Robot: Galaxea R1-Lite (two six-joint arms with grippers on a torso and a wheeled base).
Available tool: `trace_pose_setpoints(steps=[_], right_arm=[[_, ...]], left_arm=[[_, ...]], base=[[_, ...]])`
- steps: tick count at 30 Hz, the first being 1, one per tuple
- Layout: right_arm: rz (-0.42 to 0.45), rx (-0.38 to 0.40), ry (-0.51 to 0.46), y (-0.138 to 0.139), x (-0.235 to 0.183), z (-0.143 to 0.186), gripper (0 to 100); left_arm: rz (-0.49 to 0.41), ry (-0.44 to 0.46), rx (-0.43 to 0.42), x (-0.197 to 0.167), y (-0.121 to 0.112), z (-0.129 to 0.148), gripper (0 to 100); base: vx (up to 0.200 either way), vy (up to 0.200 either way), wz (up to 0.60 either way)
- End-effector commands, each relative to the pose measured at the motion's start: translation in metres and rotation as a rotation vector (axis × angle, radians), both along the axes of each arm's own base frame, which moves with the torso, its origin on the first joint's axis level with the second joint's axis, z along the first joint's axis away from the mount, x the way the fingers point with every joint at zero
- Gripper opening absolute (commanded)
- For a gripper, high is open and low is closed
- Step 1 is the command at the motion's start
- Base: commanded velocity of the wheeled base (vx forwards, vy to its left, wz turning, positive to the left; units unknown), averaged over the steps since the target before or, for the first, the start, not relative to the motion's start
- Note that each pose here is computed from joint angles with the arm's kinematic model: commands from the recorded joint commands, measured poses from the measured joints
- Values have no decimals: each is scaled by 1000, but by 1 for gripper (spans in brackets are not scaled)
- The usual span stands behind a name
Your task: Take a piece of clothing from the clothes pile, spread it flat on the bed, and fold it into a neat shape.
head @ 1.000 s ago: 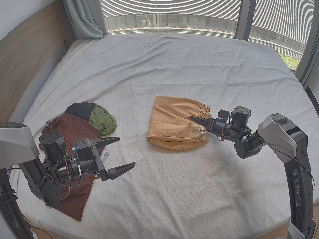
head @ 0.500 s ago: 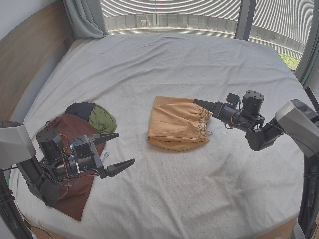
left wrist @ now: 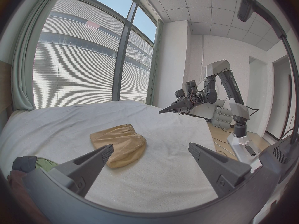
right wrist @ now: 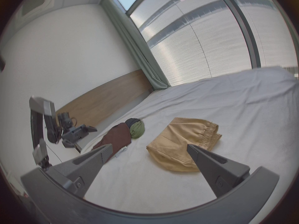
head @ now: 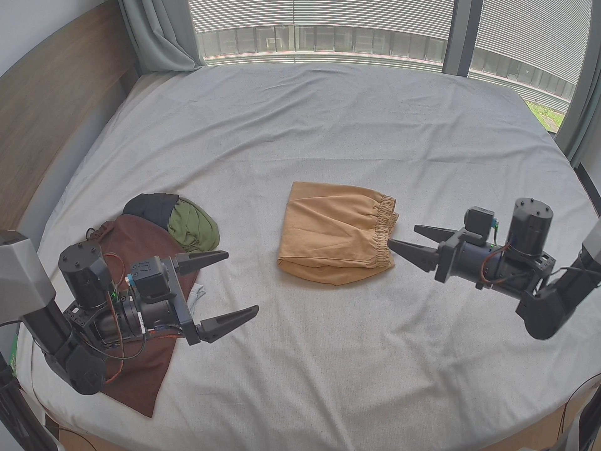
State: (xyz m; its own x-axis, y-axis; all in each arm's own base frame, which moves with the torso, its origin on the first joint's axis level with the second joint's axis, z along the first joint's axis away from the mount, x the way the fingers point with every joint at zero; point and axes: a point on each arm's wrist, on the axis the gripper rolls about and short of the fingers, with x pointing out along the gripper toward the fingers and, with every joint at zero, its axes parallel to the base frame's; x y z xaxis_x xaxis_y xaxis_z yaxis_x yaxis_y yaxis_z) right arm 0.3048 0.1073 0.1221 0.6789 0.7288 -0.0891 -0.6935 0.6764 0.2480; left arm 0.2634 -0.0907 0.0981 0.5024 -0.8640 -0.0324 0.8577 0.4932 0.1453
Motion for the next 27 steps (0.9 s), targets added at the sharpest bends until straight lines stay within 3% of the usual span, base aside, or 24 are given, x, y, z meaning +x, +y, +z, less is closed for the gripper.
trace_pose_setpoints(steps=[1,9,13,18,25,27], right_arm=[[-36,-101,-162,-21,-52,7,100],[-54,-125,-156,-37,-89,8,100],[-129,-126,-203,-56,-100,20,100],[-201,-124,-272,-73,-124,33,100],[-235,-102,-393,-82,-161,50,100],[-260,-98,-438,-86,-172,58,100]], left_arm=[[-41,40,15,-29,-1,-1,100],[-59,44,14,-58,8,7,100],[-33,25,5,-73,13,15,100],[92,15,-22,-87,20,25,100],[198,-25,-83,-102,29,40,100],[258,-37,-130,-113,33,47,100]], base=[[0,0,0],[0,0,0],[0,0,0],[0,0,0],[0,0,0],[0,0,0]])
